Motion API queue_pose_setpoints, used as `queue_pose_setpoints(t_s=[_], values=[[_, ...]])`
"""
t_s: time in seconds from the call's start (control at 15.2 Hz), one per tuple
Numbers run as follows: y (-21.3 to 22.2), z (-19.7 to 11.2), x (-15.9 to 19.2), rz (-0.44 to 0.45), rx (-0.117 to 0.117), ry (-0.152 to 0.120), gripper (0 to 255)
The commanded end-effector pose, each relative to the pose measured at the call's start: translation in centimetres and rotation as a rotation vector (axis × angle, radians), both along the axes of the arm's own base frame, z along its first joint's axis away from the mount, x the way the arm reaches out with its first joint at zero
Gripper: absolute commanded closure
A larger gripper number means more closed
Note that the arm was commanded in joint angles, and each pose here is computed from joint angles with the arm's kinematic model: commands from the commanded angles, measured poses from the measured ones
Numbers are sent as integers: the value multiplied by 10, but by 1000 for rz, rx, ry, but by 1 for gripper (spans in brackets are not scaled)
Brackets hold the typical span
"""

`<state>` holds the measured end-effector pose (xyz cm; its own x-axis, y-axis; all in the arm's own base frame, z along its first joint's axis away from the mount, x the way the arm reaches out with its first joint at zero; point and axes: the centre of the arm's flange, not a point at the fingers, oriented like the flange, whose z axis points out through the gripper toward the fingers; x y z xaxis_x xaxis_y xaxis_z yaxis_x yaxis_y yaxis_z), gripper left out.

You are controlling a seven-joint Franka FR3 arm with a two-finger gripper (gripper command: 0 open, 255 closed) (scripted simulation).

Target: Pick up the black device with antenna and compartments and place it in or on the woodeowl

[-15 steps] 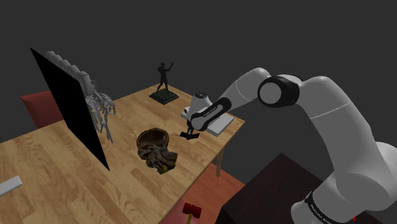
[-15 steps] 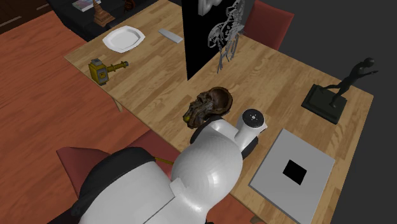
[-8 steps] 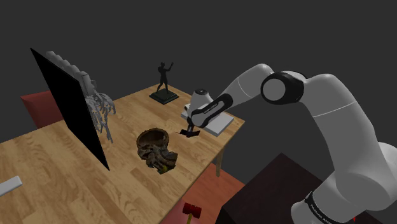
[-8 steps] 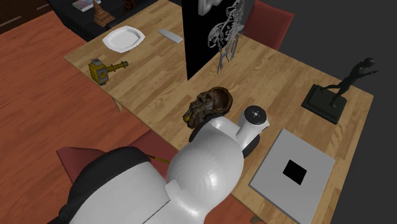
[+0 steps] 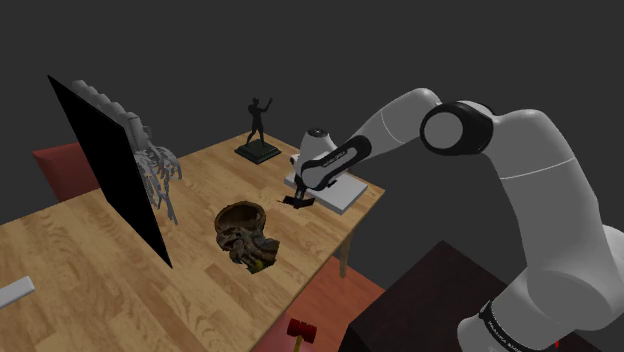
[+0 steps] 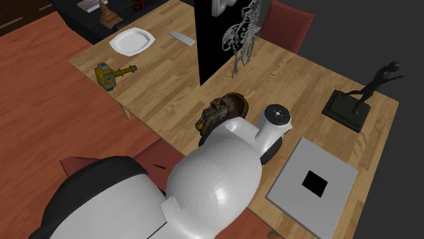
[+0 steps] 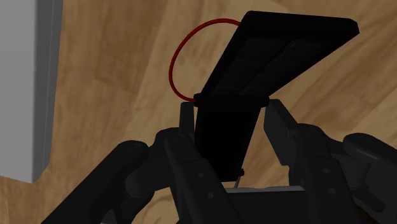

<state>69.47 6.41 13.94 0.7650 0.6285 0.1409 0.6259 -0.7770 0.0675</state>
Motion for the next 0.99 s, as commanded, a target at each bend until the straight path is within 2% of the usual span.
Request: queue_pose_setpoints(t_s=[0.0, 0.92], values=[[0, 10, -1, 0, 0, 0, 255], [0, 84, -1, 0, 0, 0, 255]])
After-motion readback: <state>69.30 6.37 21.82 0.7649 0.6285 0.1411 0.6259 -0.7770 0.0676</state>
